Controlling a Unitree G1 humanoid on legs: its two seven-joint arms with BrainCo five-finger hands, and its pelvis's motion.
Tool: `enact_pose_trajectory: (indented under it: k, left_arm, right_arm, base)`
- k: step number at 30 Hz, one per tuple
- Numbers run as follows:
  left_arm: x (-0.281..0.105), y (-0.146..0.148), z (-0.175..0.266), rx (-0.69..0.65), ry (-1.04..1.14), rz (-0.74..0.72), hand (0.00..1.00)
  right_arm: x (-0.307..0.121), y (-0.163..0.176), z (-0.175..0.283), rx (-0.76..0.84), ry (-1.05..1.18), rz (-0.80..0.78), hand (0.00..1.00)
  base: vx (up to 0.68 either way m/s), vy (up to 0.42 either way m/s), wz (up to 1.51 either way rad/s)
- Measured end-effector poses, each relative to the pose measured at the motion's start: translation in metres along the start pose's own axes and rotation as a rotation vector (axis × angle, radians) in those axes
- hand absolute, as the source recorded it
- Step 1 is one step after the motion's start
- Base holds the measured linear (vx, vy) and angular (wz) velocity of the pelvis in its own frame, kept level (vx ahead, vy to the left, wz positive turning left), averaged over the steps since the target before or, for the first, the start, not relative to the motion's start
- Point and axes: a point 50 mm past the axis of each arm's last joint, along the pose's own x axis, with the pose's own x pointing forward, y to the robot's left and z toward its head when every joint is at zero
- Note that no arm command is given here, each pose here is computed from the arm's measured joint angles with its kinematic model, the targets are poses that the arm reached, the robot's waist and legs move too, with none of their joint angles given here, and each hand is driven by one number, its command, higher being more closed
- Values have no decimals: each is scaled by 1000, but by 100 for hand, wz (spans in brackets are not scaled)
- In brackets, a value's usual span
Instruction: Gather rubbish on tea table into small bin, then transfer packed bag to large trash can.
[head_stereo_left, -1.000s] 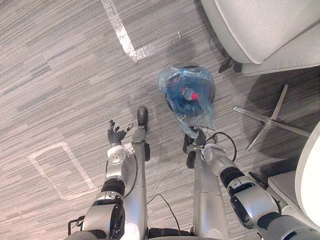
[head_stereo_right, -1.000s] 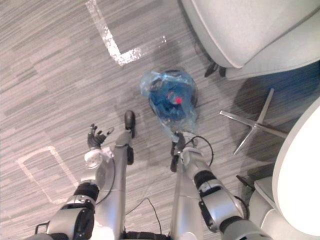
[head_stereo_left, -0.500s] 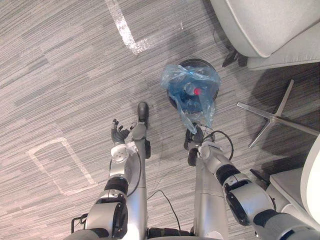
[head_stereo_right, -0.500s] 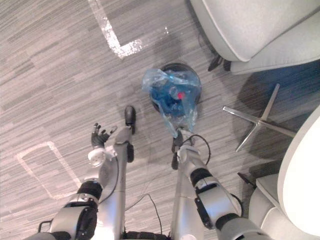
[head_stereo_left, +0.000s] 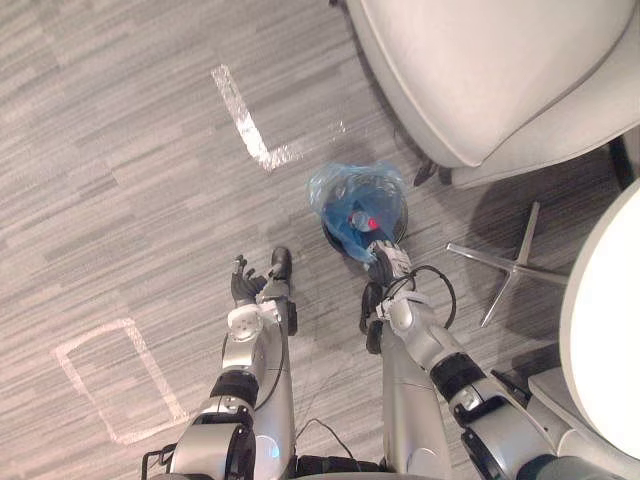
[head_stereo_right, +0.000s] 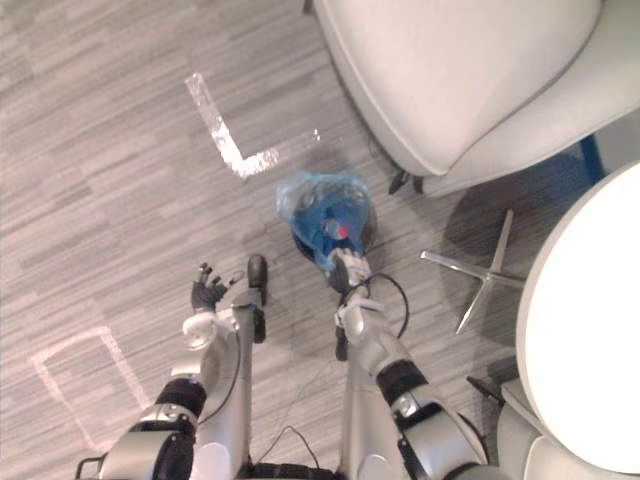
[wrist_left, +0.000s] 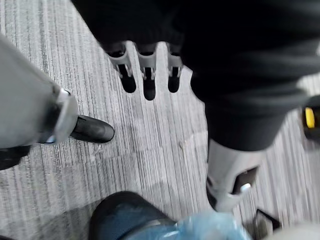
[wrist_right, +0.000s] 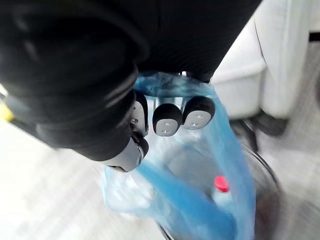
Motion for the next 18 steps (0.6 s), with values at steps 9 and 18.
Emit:
enact_pose_trajectory:
  k: [9, 18]
  left_arm:
    - [-33, 47, -74, 262, 253, -12, 0]
    - [-62, 75, -111, 360, 401, -19, 0]
  right_arm:
    - [-33, -1, -3, 127, -5, 18, 100]
    - [-44, -32, 11, 231, -116, -55, 100]
  base:
    - [103, -8, -12]
    - [136, 18, -11]
